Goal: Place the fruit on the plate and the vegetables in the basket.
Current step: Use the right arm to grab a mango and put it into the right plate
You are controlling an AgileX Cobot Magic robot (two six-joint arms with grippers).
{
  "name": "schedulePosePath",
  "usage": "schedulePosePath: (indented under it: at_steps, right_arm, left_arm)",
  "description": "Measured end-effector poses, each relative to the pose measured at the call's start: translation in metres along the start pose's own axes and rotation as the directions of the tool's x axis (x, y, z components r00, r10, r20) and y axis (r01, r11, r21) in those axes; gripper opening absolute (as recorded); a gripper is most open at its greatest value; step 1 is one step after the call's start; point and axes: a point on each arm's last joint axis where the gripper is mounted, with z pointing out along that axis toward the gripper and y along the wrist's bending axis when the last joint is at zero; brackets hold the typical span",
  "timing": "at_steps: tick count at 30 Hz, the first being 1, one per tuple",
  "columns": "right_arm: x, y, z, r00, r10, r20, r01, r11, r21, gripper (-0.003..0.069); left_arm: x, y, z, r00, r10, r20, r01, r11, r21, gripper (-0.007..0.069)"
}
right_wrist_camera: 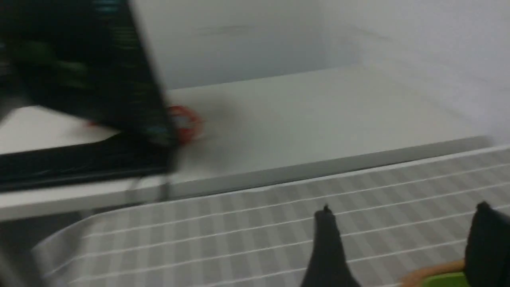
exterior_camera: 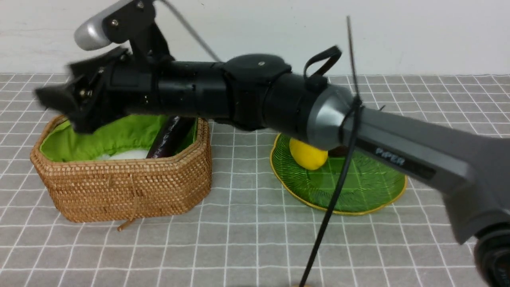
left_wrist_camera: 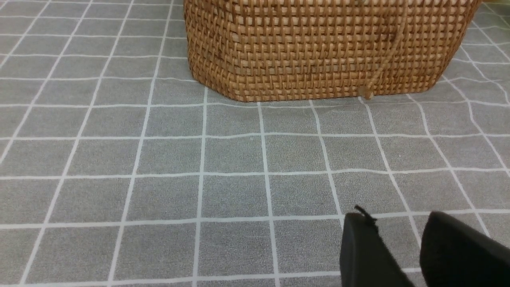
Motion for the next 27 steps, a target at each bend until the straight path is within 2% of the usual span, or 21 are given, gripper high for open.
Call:
schedulePosePath:
  at_steps: [2, 3, 5, 6, 8, 10, 11, 13, 14, 17, 20, 21, 23, 27]
  right_arm:
    - [-0.004, 0.012, -0.01, 0.995, 0.041, -0.09, -0.051, 0.991, -0.12, 0.0383]
    - [-0.003, 0.019, -0.02, 0.976, 0.041, -0.216, -0.076, 0.985, -0.157, 0.0377]
    - [-0.004, 0.022, -0.028, 0.95, 0.048, -0.307, -0.099, 0.983, -0.155, 0.0379]
    - [-0.005, 0.026, -0.042, 0.895, 0.065, -0.442, -0.129, 0.985, -0.117, 0.0399]
    - [-0.006, 0.026, -0.065, 0.77, 0.06, -0.635, -0.088, 0.996, -0.012, 0.0446]
    - [-0.008, 0.027, -0.076, 0.716, 0.073, -0.694, -0.066, 0.997, 0.037, 0.0474]
    - [-0.013, 0.03, -0.094, 0.653, 0.125, -0.747, -0.043, 0.991, 0.129, 0.0529]
    - [-0.014, 0.031, -0.104, 0.627, 0.156, -0.763, -0.029, 0.984, 0.178, 0.056]
    - [-0.015, 0.037, -0.119, 0.597, 0.201, -0.777, -0.019, 0.971, 0.237, 0.0606]
    - [0.002, 0.054, -0.14, 0.526, 0.315, -0.79, -0.086, 0.944, 0.318, 0.066]
    - [0.029, 0.067, -0.156, 0.46, 0.45, -0.766, -0.161, 0.89, 0.426, 0.0671]
    - [0.046, 0.071, -0.162, 0.43, 0.506, -0.747, -0.183, 0.86, 0.477, 0.0671]
    - [0.072, 0.072, -0.166, 0.395, 0.554, -0.732, -0.189, 0.829, 0.526, 0.0671]
    - [0.121, 0.072, -0.171, 0.343, 0.604, -0.719, -0.184, 0.794, 0.579, 0.0671]
  left_arm:
    - [0.0, 0.0, 0.0, 1.0, 0.0, 0.0, 0.0, 1.0, 0.0, 0.0218]
    - [0.0, 0.0, 0.0, 1.0, 0.0, 0.0, 0.0, 1.0, 0.0, 0.0218]
    - [0.0, 0.0, 0.0, 1.0, 0.0, 0.0, 0.0, 1.0, 0.0, 0.0219]
    - [0.0, 0.0, 0.0, 1.0, 0.0, 0.0, 0.0, 1.0, 0.0, 0.0221]
    - [0.0, 0.0, 0.0, 1.0, 0.0, 0.0, 0.0, 1.0, 0.0, 0.0223]
    - [0.0, 0.0, 0.0, 1.0, 0.0, 0.0, 0.0, 1.0, 0.0, 0.0225]
    - [0.0, 0.0, 0.0, 1.0, 0.0, 0.0, 0.0, 1.0, 0.0, 0.0228]
    - [0.0, 0.0, 0.0, 1.0, 0.0, 0.0, 0.0, 1.0, 0.0, 0.0229]
    - [0.0, 0.0, 0.0, 1.0, 0.0, 0.0, 0.0, 1.0, 0.0, 0.023]
    - [0.0, 0.0, 0.0, 1.0, 0.0, 0.0, 0.0, 1.0, 0.0, 0.0235]
    - [0.0, 0.0, 0.0, 1.0, 0.0, 0.0, 0.0, 1.0, 0.0, 0.0237]
    - [0.0, 0.0, 0.0, 1.0, 0.0, 0.0, 0.0, 1.0, 0.0, 0.0237]
    - [0.0, 0.0, 0.0, 1.0, 0.0, 0.0, 0.0, 1.0, 0.0, 0.0237]
    - [0.0, 0.0, 0.0, 1.0, 0.0, 0.0, 0.0, 1.0, 0.0, 0.0237]
